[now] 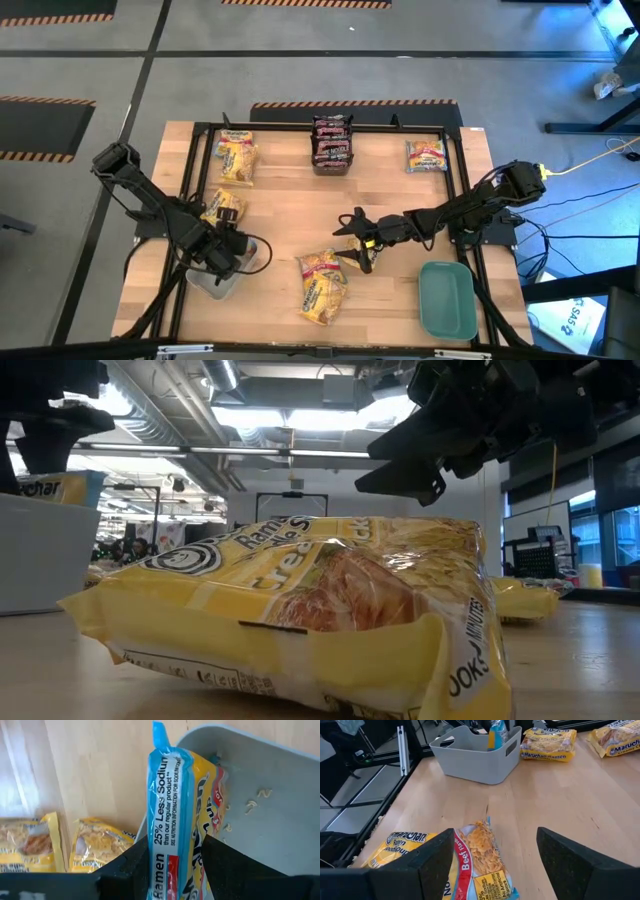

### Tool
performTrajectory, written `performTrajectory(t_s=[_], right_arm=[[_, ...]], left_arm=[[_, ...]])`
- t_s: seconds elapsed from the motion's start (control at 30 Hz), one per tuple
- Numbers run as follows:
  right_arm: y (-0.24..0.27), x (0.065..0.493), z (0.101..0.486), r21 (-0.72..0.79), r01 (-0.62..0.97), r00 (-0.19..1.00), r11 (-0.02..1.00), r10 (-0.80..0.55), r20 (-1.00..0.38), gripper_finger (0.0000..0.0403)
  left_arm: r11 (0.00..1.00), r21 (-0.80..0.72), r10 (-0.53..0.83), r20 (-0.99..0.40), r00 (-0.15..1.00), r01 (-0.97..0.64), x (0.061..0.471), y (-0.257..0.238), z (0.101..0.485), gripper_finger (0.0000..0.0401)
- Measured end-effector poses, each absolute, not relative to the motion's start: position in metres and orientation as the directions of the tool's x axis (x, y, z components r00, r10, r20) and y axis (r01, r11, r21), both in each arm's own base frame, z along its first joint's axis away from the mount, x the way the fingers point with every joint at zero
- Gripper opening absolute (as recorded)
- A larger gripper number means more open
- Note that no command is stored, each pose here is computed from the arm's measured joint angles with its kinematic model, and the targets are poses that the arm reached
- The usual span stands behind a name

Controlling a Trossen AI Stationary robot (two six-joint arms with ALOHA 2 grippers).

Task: Sort Maruchan noodles
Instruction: Put the middle blue noodle pack into the gray bin, then put the bottom blue noodle pack into the gray bin

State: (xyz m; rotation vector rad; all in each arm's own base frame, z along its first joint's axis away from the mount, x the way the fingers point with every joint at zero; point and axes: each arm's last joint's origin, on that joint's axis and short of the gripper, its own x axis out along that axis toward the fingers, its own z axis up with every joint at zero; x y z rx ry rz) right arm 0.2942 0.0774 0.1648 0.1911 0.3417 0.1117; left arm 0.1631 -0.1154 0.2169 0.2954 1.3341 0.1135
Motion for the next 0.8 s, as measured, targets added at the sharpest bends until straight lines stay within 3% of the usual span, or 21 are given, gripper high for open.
performTrajectory(t_s=[0.37,0.6,0.8], right_arm=[[0.077,0.294,0.165,0.205,-0.077,0.937,0.976,0.141,-0.321,0.0271],[0.078,0.298,0.170,0.210,-0.073,0.941,0.975,0.137,-0.310,0.0271],[0.077,0.295,0.175,0.158,-0.068,0.911,0.985,0.125,-0.393,0.0271]], left_arm=[[0.944,0.328,0.315,-0.891,0.327,-0.014,0.171,-0.118,0.271,0.0157],[0.941,0.254,0.339,-0.716,0.610,-0.225,0.194,-0.128,0.291,0.0157],[0.954,0.209,0.297,-0.528,0.796,-0.217,0.214,-0.142,0.302,0.0157]])
